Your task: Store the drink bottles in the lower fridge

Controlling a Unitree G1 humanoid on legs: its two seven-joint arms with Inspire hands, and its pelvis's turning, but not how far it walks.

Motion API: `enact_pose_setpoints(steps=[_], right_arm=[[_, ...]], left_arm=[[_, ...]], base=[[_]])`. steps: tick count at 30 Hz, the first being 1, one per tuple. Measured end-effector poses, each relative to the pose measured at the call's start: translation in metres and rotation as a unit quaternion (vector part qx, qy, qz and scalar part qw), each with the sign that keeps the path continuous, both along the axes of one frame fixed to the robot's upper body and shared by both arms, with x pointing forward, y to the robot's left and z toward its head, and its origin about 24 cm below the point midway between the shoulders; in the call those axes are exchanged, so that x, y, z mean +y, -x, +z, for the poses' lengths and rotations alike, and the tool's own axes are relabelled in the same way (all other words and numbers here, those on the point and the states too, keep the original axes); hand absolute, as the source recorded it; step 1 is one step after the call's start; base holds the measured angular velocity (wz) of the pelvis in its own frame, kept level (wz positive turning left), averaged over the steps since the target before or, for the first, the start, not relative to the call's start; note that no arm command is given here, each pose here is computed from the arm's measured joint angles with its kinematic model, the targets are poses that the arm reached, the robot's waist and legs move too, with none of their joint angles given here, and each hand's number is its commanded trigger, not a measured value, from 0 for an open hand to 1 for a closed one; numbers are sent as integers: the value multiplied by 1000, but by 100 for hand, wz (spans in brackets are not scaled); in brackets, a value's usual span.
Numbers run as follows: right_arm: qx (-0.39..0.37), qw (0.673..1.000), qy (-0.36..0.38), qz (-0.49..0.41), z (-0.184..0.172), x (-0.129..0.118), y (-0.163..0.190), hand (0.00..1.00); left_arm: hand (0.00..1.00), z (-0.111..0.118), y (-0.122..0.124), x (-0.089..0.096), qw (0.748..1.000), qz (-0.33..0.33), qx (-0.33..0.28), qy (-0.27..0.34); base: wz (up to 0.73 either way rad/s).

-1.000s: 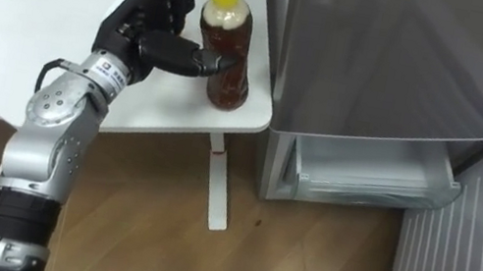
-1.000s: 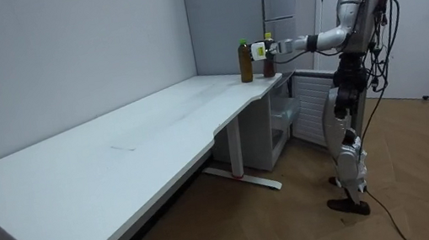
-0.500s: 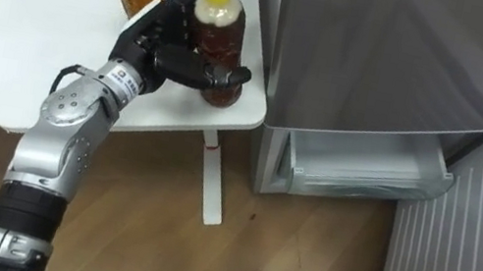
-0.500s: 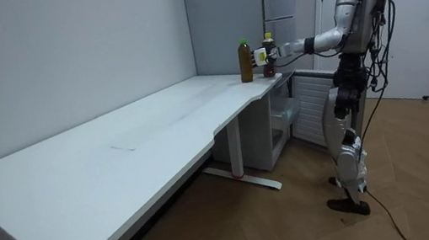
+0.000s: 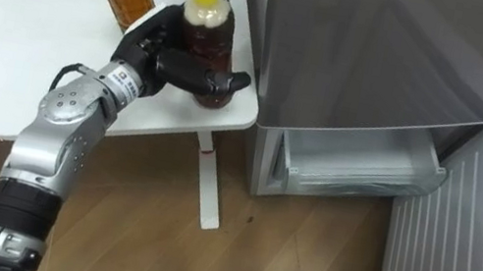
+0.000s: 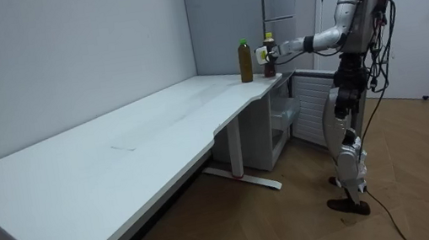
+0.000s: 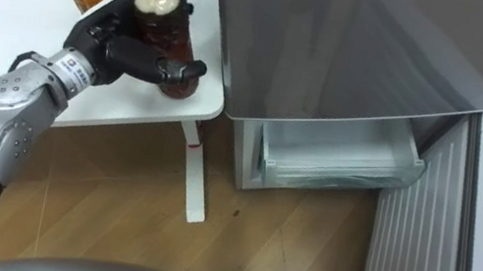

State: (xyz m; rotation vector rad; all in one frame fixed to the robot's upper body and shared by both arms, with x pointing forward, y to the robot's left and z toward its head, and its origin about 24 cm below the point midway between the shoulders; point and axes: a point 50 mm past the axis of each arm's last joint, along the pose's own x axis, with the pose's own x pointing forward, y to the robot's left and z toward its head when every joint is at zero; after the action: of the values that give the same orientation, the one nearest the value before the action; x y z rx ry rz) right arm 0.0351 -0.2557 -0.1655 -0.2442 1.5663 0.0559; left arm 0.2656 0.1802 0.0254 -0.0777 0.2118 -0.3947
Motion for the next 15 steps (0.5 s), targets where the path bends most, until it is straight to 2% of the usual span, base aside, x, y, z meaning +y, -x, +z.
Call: enact_pose_setpoints(steps=[15], right_arm=[[-3, 1000, 14, 0, 0, -1, 0, 0]], left_arm=[[100, -6, 1, -3, 1000, -5, 15, 0]], base=[[0]])
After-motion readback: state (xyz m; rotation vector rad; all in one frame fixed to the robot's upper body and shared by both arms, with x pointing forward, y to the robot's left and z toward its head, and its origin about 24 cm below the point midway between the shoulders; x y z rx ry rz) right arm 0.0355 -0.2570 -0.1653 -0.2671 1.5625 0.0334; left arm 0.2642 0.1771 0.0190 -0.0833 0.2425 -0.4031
